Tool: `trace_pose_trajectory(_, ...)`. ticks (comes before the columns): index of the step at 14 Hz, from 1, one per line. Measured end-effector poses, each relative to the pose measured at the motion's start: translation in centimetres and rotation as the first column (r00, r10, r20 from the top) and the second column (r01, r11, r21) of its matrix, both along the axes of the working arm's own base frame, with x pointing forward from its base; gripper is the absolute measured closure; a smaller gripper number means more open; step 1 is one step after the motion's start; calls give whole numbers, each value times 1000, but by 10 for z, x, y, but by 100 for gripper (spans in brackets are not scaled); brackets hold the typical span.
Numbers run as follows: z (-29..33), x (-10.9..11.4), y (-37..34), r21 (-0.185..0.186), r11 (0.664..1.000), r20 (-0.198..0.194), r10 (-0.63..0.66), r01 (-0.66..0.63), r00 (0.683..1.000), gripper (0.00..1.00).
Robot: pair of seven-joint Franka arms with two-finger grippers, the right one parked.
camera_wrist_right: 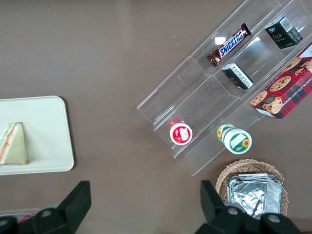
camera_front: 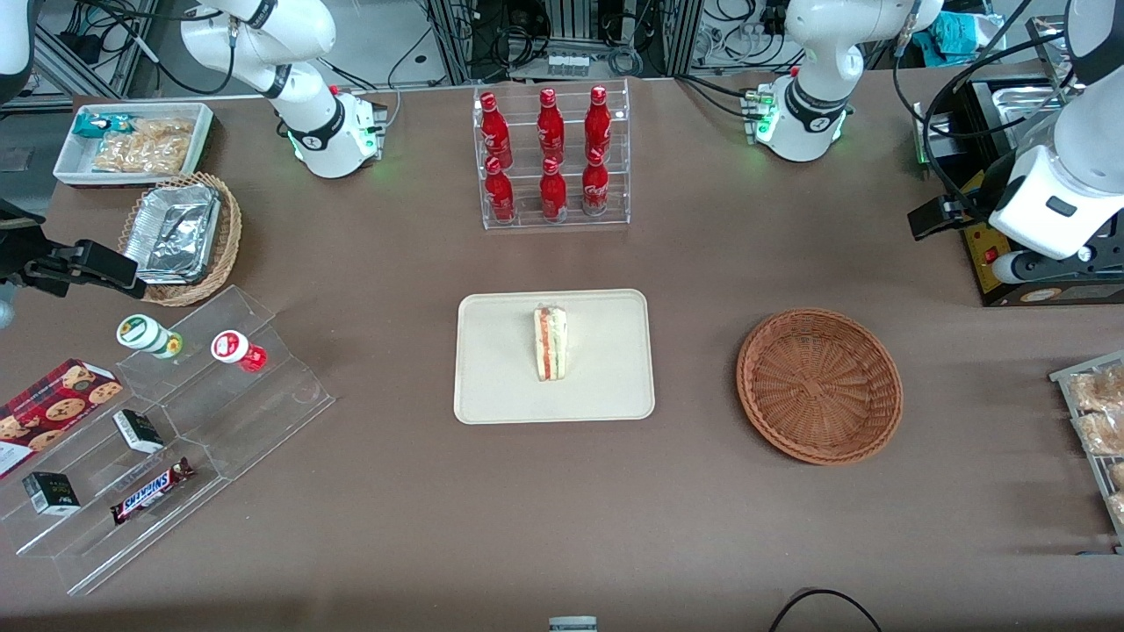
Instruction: Place sandwich from basket to tray
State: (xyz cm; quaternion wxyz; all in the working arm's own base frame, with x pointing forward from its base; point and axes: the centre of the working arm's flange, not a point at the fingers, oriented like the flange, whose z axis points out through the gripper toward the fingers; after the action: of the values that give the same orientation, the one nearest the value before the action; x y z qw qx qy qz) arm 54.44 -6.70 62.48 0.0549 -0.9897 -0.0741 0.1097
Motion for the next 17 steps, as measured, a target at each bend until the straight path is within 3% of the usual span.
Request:
trace_pose_trajectory(9,5,-2,7,3,1000,9,18,-18,1000,0)
trace_pose_trajectory(17,21,-32,9,25,999,27,29,-30,999,0)
